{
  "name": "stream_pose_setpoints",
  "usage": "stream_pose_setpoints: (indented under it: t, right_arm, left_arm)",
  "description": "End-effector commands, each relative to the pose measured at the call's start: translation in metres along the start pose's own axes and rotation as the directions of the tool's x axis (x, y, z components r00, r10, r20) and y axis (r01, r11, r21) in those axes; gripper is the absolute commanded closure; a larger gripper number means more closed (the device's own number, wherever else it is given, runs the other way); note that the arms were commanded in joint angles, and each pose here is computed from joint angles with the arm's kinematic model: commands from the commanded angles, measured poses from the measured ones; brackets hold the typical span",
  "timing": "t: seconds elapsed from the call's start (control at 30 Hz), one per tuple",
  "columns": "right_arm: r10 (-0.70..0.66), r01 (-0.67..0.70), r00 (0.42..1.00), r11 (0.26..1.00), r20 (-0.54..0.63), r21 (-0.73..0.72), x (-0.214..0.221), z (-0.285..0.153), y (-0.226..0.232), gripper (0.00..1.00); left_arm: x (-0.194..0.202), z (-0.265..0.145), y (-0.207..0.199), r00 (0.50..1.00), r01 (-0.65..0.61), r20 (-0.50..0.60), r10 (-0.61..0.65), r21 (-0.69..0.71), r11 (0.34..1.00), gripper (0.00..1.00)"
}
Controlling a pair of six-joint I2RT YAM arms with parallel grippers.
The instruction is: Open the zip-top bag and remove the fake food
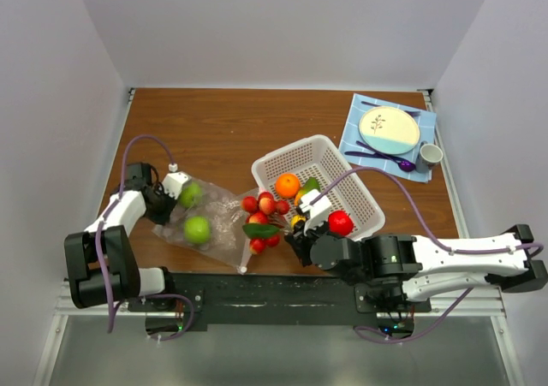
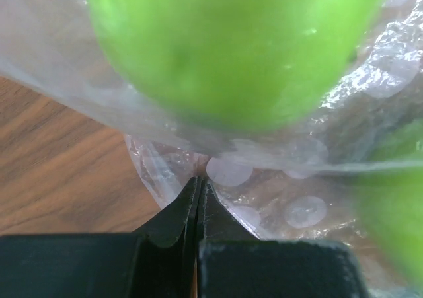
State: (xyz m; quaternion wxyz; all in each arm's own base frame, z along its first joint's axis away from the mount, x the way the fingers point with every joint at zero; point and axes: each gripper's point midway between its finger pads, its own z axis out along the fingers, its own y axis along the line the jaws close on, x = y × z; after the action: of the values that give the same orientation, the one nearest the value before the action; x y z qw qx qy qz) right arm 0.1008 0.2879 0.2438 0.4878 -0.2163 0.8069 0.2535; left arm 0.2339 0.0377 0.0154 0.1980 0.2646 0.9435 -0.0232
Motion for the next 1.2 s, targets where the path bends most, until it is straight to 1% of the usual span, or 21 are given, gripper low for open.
stream_pose_setpoints:
  t: [0.0,0.03,0.07,0.13,0.17,0.2,0.23,0.27,0.3,0.4,0.43,0.53,0.67,0.77,0.87,0.93,1.0,1.03,1.07,1.13,1.17]
  right_arm:
    - [0.083,-0.104,0.989,0.980,0.126,0.171,-0.024,-0.021,-0.051,1.00]
    - [0.092,-0.123,0.983,0.970,0.156,0.209,-0.031,-0.027,-0.061,1.00]
    - [0.035,-0.094,0.982,0.943,0.184,0.320,-0.034,-0.035,-0.087,1.00]
    - [0.075,-0.163,0.969,0.908,0.234,0.385,-0.042,-0.044,-0.102,1.00]
    - [0.003,-0.097,0.980,0.883,0.201,0.460,-0.035,-0.047,-0.117,1.00]
    - [0.029,-0.148,0.970,0.861,0.242,0.486,-0.038,-0.048,-0.123,1.00]
    - [0.027,-0.151,0.970,0.848,0.244,0.508,-0.039,-0.048,-0.125,1.00]
    - [-0.025,-0.095,0.980,0.813,0.198,0.574,-0.031,-0.047,-0.137,1.00]
    - [0.003,-0.121,0.980,0.797,0.197,0.592,-0.026,-0.044,-0.139,1.00]
    - [-0.007,-0.088,0.991,0.731,0.137,0.677,-0.008,-0.034,-0.151,0.61]
    - [-0.001,-0.082,0.993,0.717,0.119,0.692,-0.002,-0.032,-0.154,0.39]
    - [0.006,-0.078,0.995,0.693,0.103,0.717,0.007,-0.027,-0.154,0.13]
    - [0.030,-0.112,0.991,0.701,0.127,0.704,0.003,-0.023,-0.148,0.01]
    - [0.033,-0.113,0.991,0.750,0.133,0.652,-0.004,-0.014,-0.130,0.02]
    - [-0.039,-0.025,0.994,0.817,0.097,0.577,-0.009,0.000,-0.101,0.01]
    - [-0.052,-0.001,0.995,0.845,0.084,0.534,-0.007,0.010,-0.083,0.01]
    - [-0.069,0.026,0.995,0.870,0.068,0.492,-0.002,0.023,-0.063,0.01]
    - [-0.074,0.036,0.995,0.876,0.061,0.482,0.000,0.027,-0.058,0.01]
    - [-0.082,0.045,0.995,0.884,0.058,0.465,0.004,0.036,-0.048,0.01]
    - [-0.079,0.050,0.996,0.893,0.047,0.447,0.012,0.044,-0.041,0.01]
    - [-0.073,0.043,0.996,0.902,0.054,0.429,0.013,0.050,-0.034,0.01]
  left_arm:
    - [-0.002,-0.007,0.009,1.000,-0.021,0.022,0.022,-0.039,0.999,1.00]
    - [-0.005,-0.009,0.010,0.999,-0.018,0.030,0.020,-0.041,0.999,1.00]
    - [-0.005,-0.012,0.007,1.000,-0.015,0.027,0.015,-0.027,1.000,1.00]
    - [-0.019,-0.023,0.006,0.997,-0.015,0.071,0.016,-0.013,1.000,1.00]
    - [-0.019,-0.029,0.000,0.998,-0.005,0.069,0.004,0.015,1.000,1.00]
    - [-0.024,-0.037,-0.002,0.996,-0.005,0.090,0.003,0.020,1.000,1.00]
    - [-0.036,-0.045,-0.002,0.992,-0.010,0.128,0.006,0.029,1.000,0.97]
    - [-0.036,-0.051,-0.008,0.992,-0.005,0.123,-0.002,0.053,0.999,0.91]
    - [-0.039,-0.056,-0.010,0.991,-0.007,0.134,-0.001,0.059,0.998,0.86]
    - [-0.039,-0.062,-0.016,0.990,-0.008,0.141,-0.003,0.079,0.997,0.71]
    - [-0.034,-0.060,-0.016,0.992,-0.005,0.127,-0.005,0.074,0.997,0.62]
    - [-0.021,-0.048,-0.013,0.995,-0.008,0.095,0.004,0.042,0.999,0.49]
    - [-0.001,-0.028,-0.006,0.999,-0.009,0.031,0.010,-0.005,1.000,0.43]
    - [0.010,-0.013,0.008,1.000,-0.007,-0.017,0.006,-0.060,0.998,0.38]
    - [0.009,-0.004,0.012,0.999,0.017,-0.027,-0.019,-0.054,0.998,0.38]
    - [0.004,-0.001,0.013,0.999,0.029,-0.012,-0.030,-0.040,0.999,0.40]
    - [0.003,0.003,0.007,0.999,0.049,-0.013,-0.049,-0.003,0.999,0.49]
    - [-0.001,0.003,0.003,0.999,0.055,-0.001,-0.055,0.026,0.998,0.70]
    - [-0.003,0.003,0.001,0.998,0.062,0.005,-0.063,0.043,0.997,0.84]
    - [-0.010,-0.003,-0.004,0.997,0.068,0.024,-0.070,0.075,0.995,1.00]
    - [-0.015,-0.010,-0.005,0.997,0.058,0.043,-0.061,0.079,0.995,1.00]
